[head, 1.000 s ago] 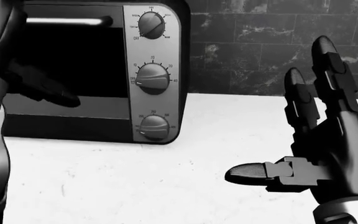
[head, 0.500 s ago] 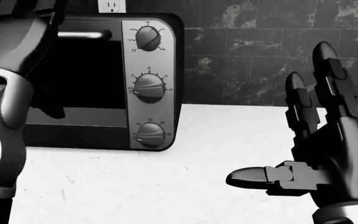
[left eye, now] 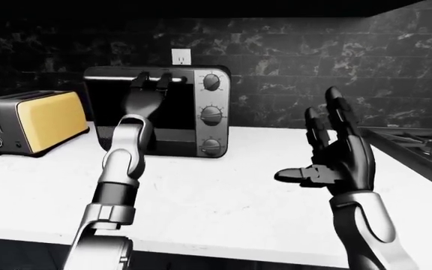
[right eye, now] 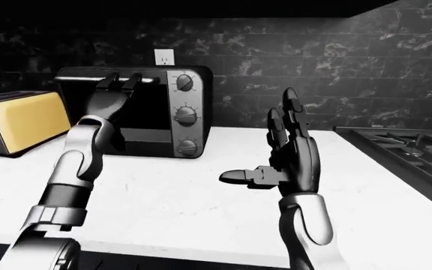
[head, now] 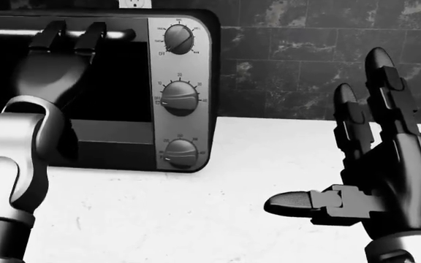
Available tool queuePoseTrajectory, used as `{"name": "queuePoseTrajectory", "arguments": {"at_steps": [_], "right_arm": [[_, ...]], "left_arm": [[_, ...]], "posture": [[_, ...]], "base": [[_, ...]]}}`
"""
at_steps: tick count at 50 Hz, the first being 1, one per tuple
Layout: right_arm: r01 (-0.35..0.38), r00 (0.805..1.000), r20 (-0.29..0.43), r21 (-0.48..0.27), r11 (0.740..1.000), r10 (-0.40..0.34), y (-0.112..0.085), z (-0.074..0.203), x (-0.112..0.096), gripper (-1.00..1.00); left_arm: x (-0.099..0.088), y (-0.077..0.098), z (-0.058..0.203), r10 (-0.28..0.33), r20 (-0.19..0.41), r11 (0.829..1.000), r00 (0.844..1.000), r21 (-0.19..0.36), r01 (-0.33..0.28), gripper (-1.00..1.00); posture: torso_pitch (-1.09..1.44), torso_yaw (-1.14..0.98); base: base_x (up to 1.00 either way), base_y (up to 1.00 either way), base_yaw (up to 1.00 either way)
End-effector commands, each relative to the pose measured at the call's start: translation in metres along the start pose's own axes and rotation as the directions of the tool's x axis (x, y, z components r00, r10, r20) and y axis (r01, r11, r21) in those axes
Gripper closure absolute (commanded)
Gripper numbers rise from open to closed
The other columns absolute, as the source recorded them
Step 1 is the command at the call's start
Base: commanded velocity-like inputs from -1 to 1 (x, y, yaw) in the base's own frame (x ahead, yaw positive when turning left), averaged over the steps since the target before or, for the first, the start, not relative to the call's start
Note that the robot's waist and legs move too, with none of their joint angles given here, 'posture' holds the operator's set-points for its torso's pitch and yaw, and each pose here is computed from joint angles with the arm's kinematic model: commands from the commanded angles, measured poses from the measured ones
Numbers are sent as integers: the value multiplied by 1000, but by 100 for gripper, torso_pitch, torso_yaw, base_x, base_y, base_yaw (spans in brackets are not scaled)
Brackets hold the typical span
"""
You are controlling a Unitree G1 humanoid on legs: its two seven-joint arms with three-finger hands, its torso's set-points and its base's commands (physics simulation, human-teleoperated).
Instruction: Open the toaster oven door.
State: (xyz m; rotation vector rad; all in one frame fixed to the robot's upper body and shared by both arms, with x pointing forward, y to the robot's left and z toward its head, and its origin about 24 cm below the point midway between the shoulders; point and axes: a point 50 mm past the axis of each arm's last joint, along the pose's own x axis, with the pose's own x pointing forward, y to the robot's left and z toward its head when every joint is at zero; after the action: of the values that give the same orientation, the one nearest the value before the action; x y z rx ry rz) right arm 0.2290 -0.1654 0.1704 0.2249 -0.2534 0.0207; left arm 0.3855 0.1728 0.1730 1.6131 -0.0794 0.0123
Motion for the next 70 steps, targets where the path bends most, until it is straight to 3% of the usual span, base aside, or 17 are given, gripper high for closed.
{"name": "queuePoseTrajectory", "arguments": {"at_steps": [1,8,15,28,30,33,36,42,44,48,54,63,70], "right_arm": [[-21,997,74,-2,1000,21,4,13,1,-100],[-19,997,70,0,1000,19,3,9,0,-100],[-18,997,71,2,1000,18,4,10,0,-100],[-17,997,70,3,1000,17,3,8,1,-100],[-17,997,70,5,1000,17,2,8,1,-100],[-18,997,70,5,1000,17,3,8,0,-100],[-18,997,69,4,1000,18,3,8,0,-100],[-19,997,70,4,1000,19,4,10,0,-100],[-19,997,70,4,1000,19,4,10,0,-100],[-20,997,70,5,1000,19,4,10,0,-100],[-19,997,73,4,1000,19,4,10,0,-100],[-18,997,73,5,1000,18,4,9,1,-100],[-18,997,71,5,1000,17,3,7,1,-100]], "left_arm": [[4,23,4,85,17,996,996,18,-85,-100],[15,28,5,78,18,996,997,36,-79,-100],[25,20,2,9,2,999,1000,37,-9,-100],[28,9,-4,-58,-40,998,998,25,59,-100],[27,5,-6,-76,-45,997,996,25,77,-68],[26,2,-8,-86,-51,996,995,25,87,-43],[25,-1,-11,-98,-59,995,993,27,100,-42],[24,-4,-13,-110,-66,993,992,32,112,-22],[23,-9,-13,-126,-70,991,990,40,129,0],[22,-11,-14,-139,-73,989,988,41,142,22],[16,-18,-15,-155,-82,986,984,51,160,28],[1,-19,-23,-129,-115,989,985,57,136,30],[-15,0,-24,-78,-117,996,990,30,82,29]], "posture": [[-63,0],[-63,0],[-63,0],[-63,0],[-63,0],[-63,0],[-63,0],[-63,0],[-63,0],[-63,0],[-63,0],[-63,0],[-63,0]], "base": [[0,0,0],[0,0,0],[0,0,0],[0,0,0],[0,0,0],[0,0,0],[0,0,0],[0,0,0],[0,0,0],[0,0,0],[0,0,0],[0,0,0],[0,0,0]]}}
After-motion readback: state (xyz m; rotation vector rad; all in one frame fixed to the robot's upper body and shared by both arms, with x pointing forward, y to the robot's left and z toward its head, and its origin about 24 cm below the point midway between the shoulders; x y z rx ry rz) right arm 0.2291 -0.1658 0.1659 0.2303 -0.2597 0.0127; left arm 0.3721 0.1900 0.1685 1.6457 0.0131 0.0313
